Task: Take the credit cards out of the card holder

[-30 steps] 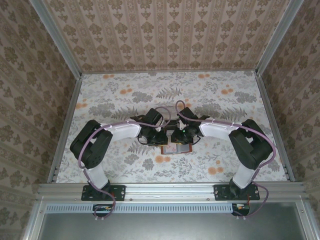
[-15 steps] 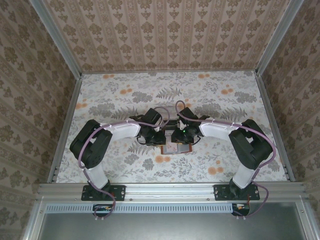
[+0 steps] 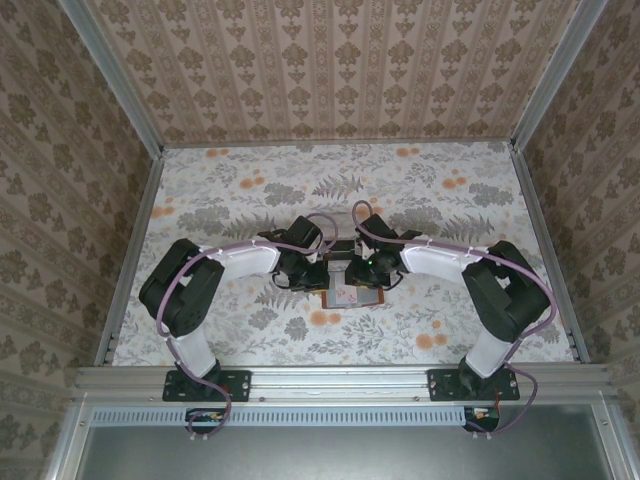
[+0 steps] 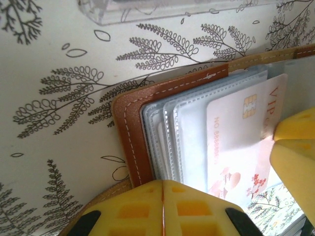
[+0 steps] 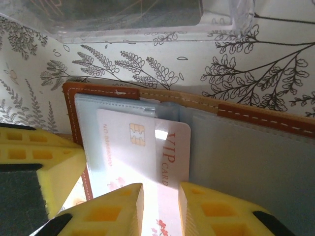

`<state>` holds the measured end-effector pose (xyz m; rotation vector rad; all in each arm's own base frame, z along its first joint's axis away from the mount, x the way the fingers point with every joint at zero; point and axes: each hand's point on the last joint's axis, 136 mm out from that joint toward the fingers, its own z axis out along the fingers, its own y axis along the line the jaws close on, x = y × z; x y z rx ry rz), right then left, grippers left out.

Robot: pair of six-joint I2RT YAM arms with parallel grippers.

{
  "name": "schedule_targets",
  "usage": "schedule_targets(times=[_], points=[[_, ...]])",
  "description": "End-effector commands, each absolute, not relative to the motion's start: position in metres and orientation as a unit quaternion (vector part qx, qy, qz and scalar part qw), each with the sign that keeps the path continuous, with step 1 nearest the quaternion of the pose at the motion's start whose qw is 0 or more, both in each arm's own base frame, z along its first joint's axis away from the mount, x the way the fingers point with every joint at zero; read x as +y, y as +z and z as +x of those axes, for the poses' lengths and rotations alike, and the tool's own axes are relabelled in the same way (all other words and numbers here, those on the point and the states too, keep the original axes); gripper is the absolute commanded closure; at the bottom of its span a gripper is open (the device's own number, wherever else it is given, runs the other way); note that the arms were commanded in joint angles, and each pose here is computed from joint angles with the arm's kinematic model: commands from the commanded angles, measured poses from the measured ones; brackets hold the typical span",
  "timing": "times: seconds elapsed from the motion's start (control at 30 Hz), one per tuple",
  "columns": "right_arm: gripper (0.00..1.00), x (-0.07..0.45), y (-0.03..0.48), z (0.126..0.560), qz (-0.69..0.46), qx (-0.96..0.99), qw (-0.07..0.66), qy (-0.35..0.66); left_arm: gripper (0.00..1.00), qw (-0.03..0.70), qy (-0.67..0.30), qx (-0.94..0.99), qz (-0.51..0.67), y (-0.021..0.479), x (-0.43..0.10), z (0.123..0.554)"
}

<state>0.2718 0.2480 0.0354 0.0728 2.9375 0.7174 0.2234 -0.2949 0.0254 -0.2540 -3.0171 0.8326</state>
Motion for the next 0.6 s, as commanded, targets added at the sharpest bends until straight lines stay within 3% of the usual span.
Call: schedule_targets(times=[0.0, 0.57], points=[[0.72, 0.241, 0.044, 0.269, 0.021, 0.971, 0.066, 0.23, 0.9, -0.01, 0.262, -0.961, -0.088, 0.036, -0.289, 0.224], [0.72, 0.239, 0.058, 0.274, 0.014, 0.969, 0.072, 0.234, 0.89, -0.036, 0.281, -0.954, -0.097, 0.063, -0.299, 0.236]])
